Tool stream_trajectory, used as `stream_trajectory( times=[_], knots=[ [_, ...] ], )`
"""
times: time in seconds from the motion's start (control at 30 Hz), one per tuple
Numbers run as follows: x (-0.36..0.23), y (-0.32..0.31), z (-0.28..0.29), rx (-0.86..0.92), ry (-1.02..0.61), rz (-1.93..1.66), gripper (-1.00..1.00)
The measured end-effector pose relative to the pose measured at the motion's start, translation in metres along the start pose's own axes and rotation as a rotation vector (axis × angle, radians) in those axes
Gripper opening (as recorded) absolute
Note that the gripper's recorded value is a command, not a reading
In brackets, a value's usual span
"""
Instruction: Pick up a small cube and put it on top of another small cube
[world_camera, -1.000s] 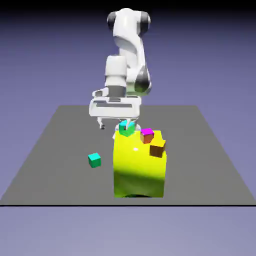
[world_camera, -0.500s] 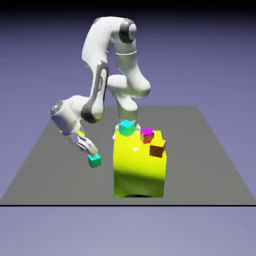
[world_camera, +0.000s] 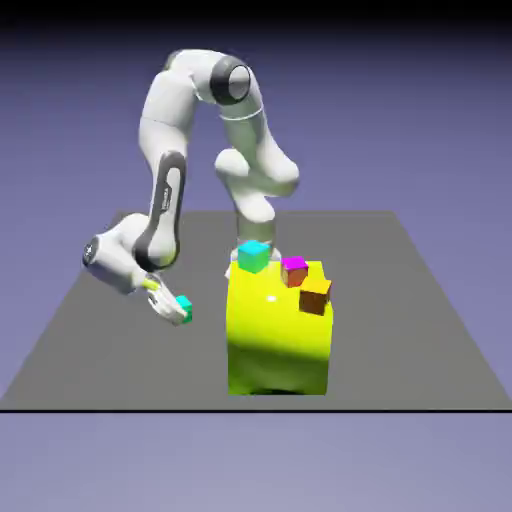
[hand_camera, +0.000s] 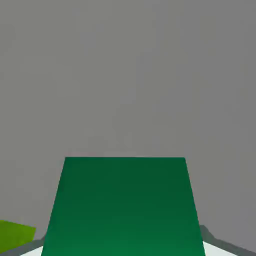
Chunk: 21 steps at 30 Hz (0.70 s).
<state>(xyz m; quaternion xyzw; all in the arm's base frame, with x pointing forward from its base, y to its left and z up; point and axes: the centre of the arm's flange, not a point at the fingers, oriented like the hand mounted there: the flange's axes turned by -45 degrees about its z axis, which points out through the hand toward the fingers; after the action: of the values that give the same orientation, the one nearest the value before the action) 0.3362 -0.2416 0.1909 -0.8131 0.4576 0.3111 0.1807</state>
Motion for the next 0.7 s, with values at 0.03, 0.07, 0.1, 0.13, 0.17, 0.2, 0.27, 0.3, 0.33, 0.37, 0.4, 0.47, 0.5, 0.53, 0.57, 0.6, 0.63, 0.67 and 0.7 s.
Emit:
stream_trajectory(
  times=[0.03, 0.07, 0.1, 0.13, 0.17, 0.2, 0.27, 0.3, 0.33, 0.37, 0.4, 0.47, 0.5, 0.53, 0.57, 0.6, 0.63, 0.67, 0.7],
  knots=[
    [-0.014, -0.016, -0.011, -0.014, -0.001, -0.019, -1.0],
    [-0.029, -0.031, -0.022, -0.029, -0.002, -0.039, -1.0],
    [-0.046, -0.047, -0.032, -0.045, -0.004, -0.059, -1.0],
    [-0.065, -0.065, -0.04, -0.068, -0.005, -0.086, -1.0],
    [-0.084, -0.079, -0.048, -0.087, -0.006, -0.108, -1.0],
    [-0.104, -0.093, -0.055, -0.108, -0.006, -0.131, -1.0],
    [-0.145, -0.114, -0.069, -0.145, -0.006, -0.168, -1.0],
    [-0.166, -0.122, -0.076, -0.162, -0.006, -0.184, -1.0],
    [-0.188, -0.129, -0.082, -0.18, -0.004, -0.201, -1.0],
    [-0.21, -0.135, -0.088, -0.2, -0.003, -0.218, -1.0],
    [-0.234, -0.141, -0.092, -0.222, -0.001, -0.237, -1.0],
    [-0.244, -0.143, -0.093, -0.232, 0.0, -0.245, -1.0],
    [-0.24, -0.142, -0.081, -0.232, 0.0, -0.246, -1.0],
    [-0.237, -0.14, -0.068, -0.231, 0.0, -0.246, -1.0],
    [-0.234, -0.138, -0.056, -0.231, 0.0, -0.246, -1.0],
    [-0.232, -0.135, -0.044, -0.231, 0.0, -0.246, -1.0],
    [-0.229, -0.132, -0.031, -0.232, 0.0, -0.245, -1.0],
    [-0.229, -0.132, -0.03, -0.232, 0.0, -0.245, 1.0],
    [-0.229, -0.132, -0.03, -0.234, 0.001, -0.245, 1.0]
  ],
)
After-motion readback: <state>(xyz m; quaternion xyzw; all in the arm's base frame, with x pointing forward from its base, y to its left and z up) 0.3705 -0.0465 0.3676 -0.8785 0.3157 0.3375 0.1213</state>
